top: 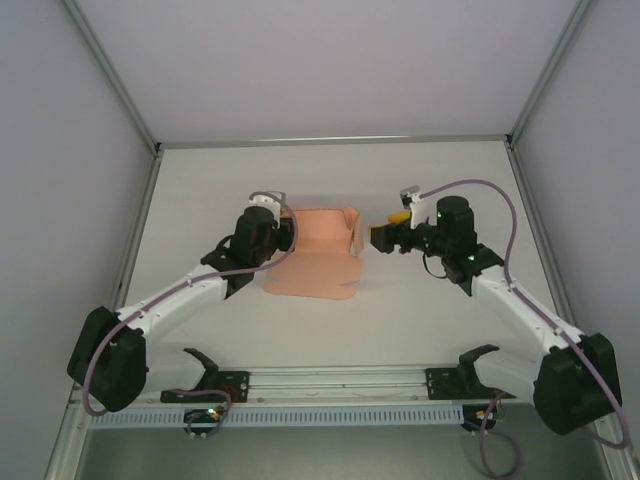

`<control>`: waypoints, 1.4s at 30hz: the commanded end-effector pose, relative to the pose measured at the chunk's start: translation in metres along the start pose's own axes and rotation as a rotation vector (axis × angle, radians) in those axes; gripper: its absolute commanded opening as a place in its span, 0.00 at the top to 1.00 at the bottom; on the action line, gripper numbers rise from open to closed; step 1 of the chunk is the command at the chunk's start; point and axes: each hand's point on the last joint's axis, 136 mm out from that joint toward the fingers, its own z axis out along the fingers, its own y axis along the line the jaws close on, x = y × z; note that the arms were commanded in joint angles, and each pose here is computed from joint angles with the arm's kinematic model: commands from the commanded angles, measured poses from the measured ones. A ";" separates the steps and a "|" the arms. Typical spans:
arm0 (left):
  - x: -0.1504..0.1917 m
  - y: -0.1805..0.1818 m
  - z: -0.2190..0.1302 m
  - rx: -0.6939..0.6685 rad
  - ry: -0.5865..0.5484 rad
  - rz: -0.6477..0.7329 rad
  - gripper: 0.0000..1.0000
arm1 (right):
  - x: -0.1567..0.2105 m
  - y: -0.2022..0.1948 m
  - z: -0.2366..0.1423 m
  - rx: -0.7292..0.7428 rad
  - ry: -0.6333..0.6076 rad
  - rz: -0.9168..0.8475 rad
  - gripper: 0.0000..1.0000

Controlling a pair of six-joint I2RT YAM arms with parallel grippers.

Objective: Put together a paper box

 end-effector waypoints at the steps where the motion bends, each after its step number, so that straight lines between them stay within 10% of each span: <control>1: -0.008 -0.005 -0.005 0.033 -0.031 0.002 1.00 | -0.007 0.032 0.011 -0.219 0.028 -0.021 0.25; 16: -0.007 -0.004 0.000 -0.003 -0.026 0.017 1.00 | 0.006 0.063 0.061 -0.282 0.135 -0.070 0.32; 25: -0.008 -0.019 -0.001 0.006 -0.032 0.062 1.00 | -0.006 0.010 0.078 0.229 0.066 -0.043 0.38; 32: -0.007 -0.028 -0.001 0.011 -0.035 0.080 1.00 | -0.008 -0.012 0.082 0.402 0.031 0.010 0.52; 42: -0.011 -0.025 -0.005 -0.028 -0.056 0.097 1.00 | 0.003 -0.030 0.068 0.547 0.046 0.002 0.96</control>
